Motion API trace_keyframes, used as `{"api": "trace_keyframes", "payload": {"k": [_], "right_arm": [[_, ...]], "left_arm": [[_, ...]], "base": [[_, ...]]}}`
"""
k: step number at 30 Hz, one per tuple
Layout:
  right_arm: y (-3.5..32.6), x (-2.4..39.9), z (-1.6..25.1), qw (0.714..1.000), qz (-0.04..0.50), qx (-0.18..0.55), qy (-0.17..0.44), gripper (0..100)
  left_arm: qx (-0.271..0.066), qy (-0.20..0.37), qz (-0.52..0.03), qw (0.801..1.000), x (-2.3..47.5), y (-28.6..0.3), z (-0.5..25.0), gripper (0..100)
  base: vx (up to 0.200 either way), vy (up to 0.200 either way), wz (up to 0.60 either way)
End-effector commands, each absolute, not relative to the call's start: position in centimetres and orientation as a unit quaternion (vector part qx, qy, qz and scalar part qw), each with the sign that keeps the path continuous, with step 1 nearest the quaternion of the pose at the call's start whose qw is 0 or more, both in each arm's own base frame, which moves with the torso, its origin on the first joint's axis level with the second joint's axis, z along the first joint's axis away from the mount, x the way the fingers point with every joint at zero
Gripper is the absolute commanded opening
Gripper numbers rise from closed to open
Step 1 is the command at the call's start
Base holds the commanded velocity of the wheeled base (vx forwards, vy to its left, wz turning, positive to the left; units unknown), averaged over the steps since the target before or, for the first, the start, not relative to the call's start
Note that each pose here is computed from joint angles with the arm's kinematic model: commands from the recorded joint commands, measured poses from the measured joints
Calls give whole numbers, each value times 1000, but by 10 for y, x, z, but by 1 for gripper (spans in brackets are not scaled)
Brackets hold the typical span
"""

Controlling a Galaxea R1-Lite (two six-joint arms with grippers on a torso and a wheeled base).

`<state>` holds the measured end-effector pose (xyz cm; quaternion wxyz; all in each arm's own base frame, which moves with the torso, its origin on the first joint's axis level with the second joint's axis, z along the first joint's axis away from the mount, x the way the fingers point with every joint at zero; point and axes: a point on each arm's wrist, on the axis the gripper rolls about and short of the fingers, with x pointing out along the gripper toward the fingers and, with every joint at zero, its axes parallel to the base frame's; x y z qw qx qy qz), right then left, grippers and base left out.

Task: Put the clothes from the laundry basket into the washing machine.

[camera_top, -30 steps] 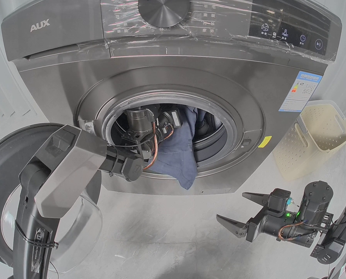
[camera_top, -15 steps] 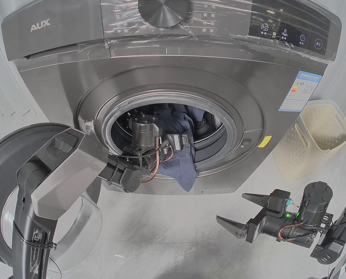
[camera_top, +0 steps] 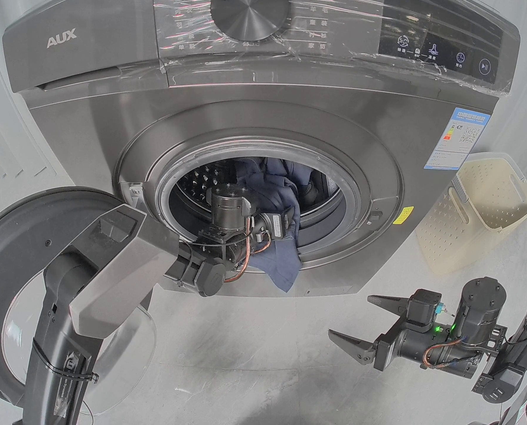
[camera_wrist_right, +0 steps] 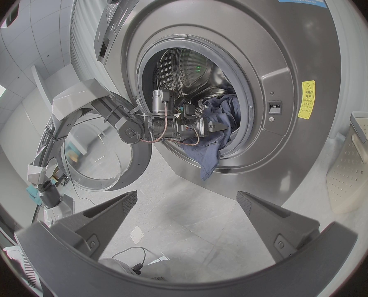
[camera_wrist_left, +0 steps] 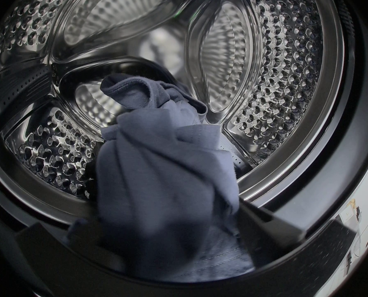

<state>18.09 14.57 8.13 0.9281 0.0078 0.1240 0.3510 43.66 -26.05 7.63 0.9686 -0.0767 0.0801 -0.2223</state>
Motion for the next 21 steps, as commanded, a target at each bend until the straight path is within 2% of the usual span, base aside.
{"api": "trace_keyframes", "payload": {"k": [1, 4, 9, 12, 21], "right_arm": [[146, 181, 81, 928, 351, 8, 125, 100], [146, 181, 81, 928, 351, 8, 124, 100], [146, 182, 81, 928, 352, 8, 123, 100], [147, 182, 80, 927, 352, 7, 126, 100], [147, 182, 77, 927, 352, 6, 131, 100]], "left_arm": [[-79, 79, -220, 969, 444, -264, 68, 0], [-89, 52, -212, 972, 454, -267, 78, 0], [-121, -41, -164, 978, 480, -262, 119, 0], [-124, -42, -149, 980, 487, -251, 120, 0], [-135, -60, -149, 978, 486, -250, 125, 0]], "base": [[0, 0, 0], [0, 0, 0], [0, 0, 0], [0, 0, 0], [0, 0, 0]]}}
